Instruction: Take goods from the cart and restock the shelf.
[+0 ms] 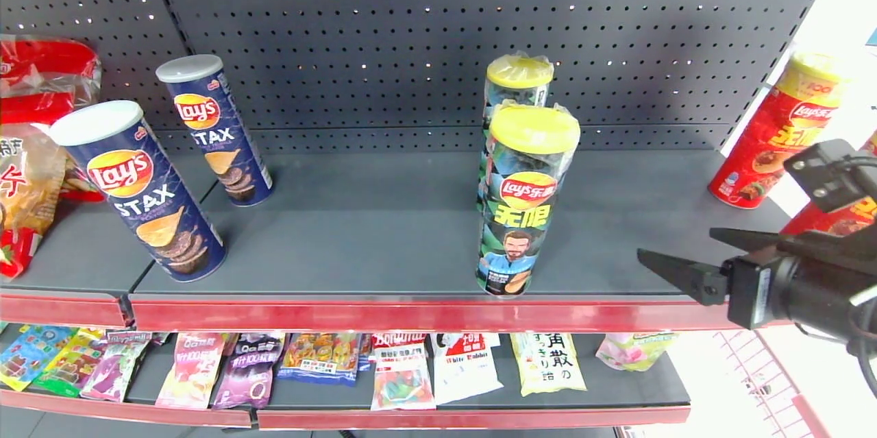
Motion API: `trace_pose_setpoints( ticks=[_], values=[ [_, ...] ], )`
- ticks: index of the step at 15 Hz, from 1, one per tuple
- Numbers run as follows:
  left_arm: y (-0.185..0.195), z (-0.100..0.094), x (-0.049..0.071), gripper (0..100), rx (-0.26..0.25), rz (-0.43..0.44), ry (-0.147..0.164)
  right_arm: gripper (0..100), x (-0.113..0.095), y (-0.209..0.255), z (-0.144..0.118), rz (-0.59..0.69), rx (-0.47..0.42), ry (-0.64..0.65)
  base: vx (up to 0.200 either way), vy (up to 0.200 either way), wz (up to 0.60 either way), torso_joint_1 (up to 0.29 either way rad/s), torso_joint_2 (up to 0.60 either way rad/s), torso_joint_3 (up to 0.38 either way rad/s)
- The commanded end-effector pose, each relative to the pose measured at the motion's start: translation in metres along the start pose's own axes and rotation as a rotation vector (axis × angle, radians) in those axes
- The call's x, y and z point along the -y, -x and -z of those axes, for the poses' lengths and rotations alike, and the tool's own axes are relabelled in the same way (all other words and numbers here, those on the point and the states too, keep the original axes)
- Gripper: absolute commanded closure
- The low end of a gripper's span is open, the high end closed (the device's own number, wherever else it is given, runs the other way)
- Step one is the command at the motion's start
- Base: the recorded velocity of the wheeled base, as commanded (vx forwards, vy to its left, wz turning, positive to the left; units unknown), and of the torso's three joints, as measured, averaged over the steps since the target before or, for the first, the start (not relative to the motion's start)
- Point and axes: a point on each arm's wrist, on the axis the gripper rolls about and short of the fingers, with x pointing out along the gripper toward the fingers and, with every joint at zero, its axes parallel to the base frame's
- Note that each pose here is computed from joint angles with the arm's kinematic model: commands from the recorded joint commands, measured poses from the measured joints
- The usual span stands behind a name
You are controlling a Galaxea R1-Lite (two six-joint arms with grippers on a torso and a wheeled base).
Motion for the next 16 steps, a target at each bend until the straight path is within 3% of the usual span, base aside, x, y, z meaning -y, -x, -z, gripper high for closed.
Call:
trace_pose_setpoints(
  ticks=[1,8,16],
  values=[
    [0.0,0.0,0.0,0,-0.001,0.0,0.0,0,-0.011,-0.026,0.003,-0.015,-0.059,0.035,0.0,0.0,0.0,0.0,0.0,0.0],
    [0.0,0.0,0.0,0,-0.001,0.0,0.0,0,-0.034,-0.062,0.011,-0.046,-0.091,0.113,0.0,0.0,0.0,0.0,0.0,0.0],
    [0.0,0.0,0.0,0,-0.002,0.001,0.0,0,-0.038,-0.083,0.012,-0.016,-0.119,0.121,0.0,0.0,0.0,0.0,0.0,0.0]
  ],
)
